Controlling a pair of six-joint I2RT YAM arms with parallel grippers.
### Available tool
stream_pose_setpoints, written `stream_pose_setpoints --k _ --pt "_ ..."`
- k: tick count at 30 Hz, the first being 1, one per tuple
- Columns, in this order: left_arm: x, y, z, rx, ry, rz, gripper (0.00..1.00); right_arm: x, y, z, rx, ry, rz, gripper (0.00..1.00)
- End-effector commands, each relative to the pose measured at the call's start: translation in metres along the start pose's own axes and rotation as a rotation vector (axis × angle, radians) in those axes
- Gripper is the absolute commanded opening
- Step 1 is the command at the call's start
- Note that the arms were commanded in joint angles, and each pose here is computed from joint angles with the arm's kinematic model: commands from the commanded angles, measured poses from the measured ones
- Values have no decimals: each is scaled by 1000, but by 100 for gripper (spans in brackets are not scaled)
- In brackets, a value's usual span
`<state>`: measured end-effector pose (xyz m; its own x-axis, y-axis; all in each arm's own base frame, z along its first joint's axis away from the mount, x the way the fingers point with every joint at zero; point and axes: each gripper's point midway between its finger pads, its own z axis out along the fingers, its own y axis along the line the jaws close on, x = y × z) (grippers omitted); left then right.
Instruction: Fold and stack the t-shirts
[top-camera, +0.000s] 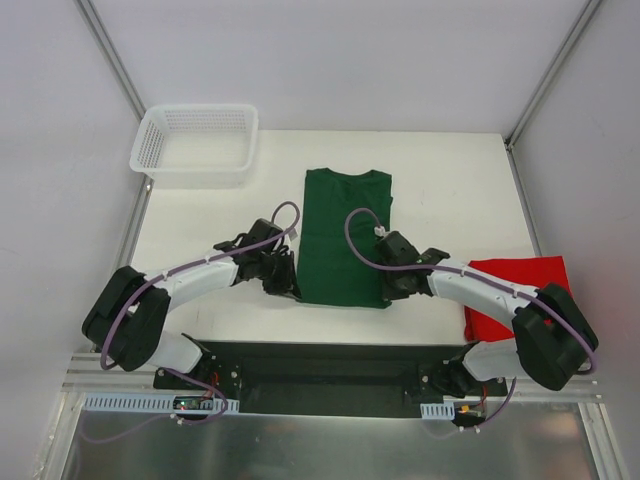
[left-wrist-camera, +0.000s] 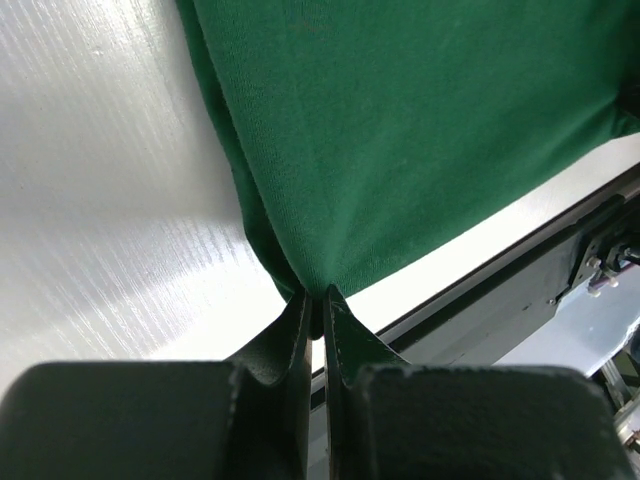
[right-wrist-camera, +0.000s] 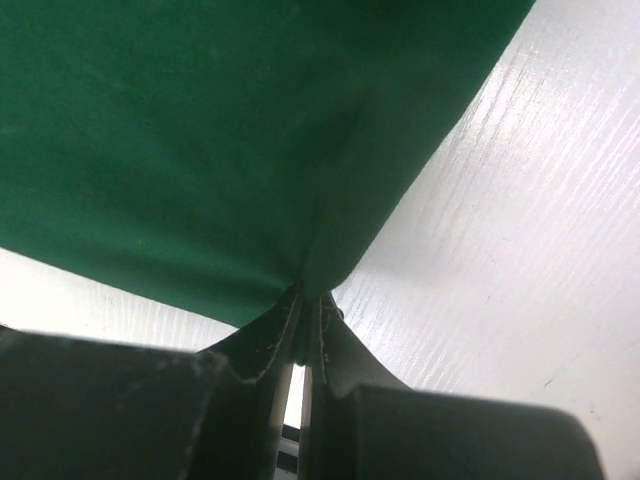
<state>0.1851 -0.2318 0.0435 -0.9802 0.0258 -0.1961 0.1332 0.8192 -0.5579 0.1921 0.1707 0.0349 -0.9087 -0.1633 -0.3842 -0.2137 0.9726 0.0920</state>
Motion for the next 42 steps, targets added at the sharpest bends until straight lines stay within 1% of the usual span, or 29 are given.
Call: stream_pose_setpoints --k 1,7,14,23,32,42 --pt "11 6 -9 -41 4 -14 0 -7 -9 -3 66 -2 -33 6" --pt "15 4 -10 -37 7 -17 0 -12 -13 -4 95 -14 -46 6" --pt "22 1 -3 -52 38 -8 0 -19 -18 -6 127 -29 -52 5" --pt "21 0 -5 -64 30 13 0 -20 -6 -7 51 -33 -27 4" --pt "2 -16 -23 -68 -16 65 0 -32 -4 -33 33 -86 -11 3" --pt "-31 -37 -52 -86 -117 153 0 -57 -10 -61 62 -185 -30 3"
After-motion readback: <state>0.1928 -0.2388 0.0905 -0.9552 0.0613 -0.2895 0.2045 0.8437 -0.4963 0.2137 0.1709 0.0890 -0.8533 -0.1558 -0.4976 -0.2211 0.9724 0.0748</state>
